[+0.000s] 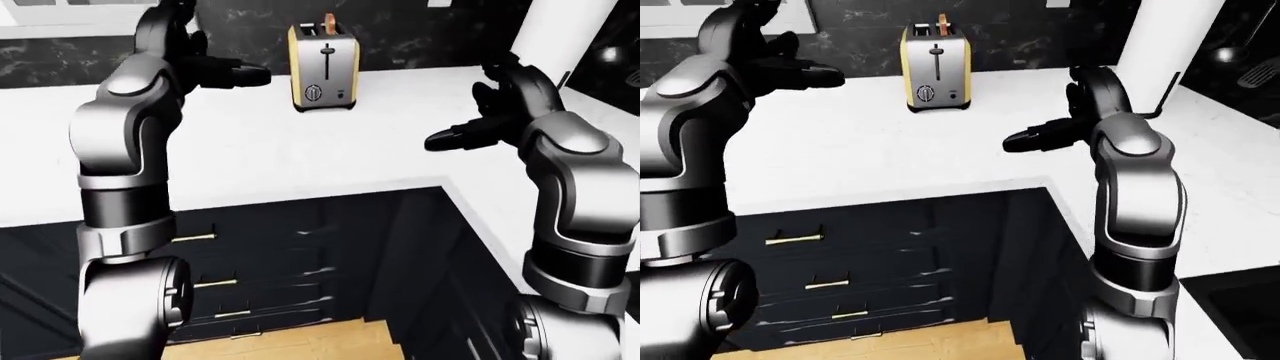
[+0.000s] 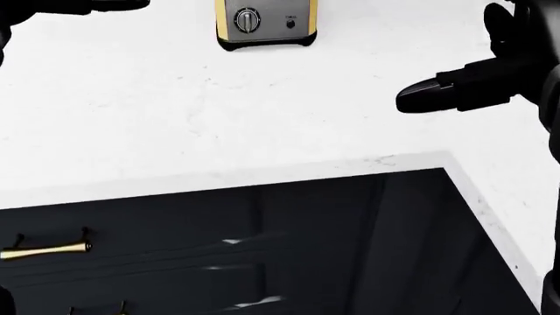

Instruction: Push down the lever of the toaster to turn it on.

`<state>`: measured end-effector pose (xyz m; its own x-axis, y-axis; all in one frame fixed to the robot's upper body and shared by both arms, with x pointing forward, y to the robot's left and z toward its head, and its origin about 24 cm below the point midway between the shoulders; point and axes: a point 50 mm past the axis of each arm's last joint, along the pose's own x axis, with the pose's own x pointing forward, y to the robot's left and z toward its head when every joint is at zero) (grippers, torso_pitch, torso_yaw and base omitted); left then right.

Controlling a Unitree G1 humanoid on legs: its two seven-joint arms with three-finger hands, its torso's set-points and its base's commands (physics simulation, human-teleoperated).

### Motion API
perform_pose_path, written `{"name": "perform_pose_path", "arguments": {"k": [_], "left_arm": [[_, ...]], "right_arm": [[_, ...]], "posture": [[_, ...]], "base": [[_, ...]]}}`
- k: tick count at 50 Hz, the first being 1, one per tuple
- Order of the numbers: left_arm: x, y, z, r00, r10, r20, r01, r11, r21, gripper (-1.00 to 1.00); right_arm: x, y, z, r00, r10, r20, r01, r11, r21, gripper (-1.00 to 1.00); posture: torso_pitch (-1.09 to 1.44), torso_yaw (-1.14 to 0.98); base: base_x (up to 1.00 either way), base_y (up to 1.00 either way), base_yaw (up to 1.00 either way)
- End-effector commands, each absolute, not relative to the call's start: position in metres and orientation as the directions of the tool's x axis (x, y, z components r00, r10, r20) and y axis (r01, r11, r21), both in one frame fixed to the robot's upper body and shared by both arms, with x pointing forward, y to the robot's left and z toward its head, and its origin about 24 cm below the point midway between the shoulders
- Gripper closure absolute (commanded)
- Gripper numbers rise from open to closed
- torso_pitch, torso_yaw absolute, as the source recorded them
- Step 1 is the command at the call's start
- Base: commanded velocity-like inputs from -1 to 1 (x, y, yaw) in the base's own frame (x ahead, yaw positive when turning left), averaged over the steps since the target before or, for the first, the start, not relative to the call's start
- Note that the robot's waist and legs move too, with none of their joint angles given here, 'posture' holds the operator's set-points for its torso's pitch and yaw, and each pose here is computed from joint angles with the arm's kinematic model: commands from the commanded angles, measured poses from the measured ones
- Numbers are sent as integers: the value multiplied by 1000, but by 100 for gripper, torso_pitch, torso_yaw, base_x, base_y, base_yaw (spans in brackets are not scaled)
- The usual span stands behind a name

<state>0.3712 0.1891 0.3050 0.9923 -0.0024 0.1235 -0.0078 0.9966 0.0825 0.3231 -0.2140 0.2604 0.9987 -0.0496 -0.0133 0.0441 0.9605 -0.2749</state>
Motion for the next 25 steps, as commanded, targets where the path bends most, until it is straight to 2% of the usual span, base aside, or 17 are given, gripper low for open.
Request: {"name": "perform_pose_path", "arguments": {"k": [1,12,25], "left_arm": [[365,195,324,978,21,210,-38,996,80,-100],[363,196,329,976,25,217,-42,996,77,-100],[363,199,328,976,33,216,-50,996,73,-100]], "right_arm": [[321,-208,277,997,-21,69,40,956,-291,-100],[319,-207,278,997,-19,74,39,956,-291,-100],[318,-207,281,997,-19,81,42,955,-295,-100]], "posture": [[0,0],[0,0],[0,0]], "base": [[59,0,0],[59,0,0],[0,0,0]]}}
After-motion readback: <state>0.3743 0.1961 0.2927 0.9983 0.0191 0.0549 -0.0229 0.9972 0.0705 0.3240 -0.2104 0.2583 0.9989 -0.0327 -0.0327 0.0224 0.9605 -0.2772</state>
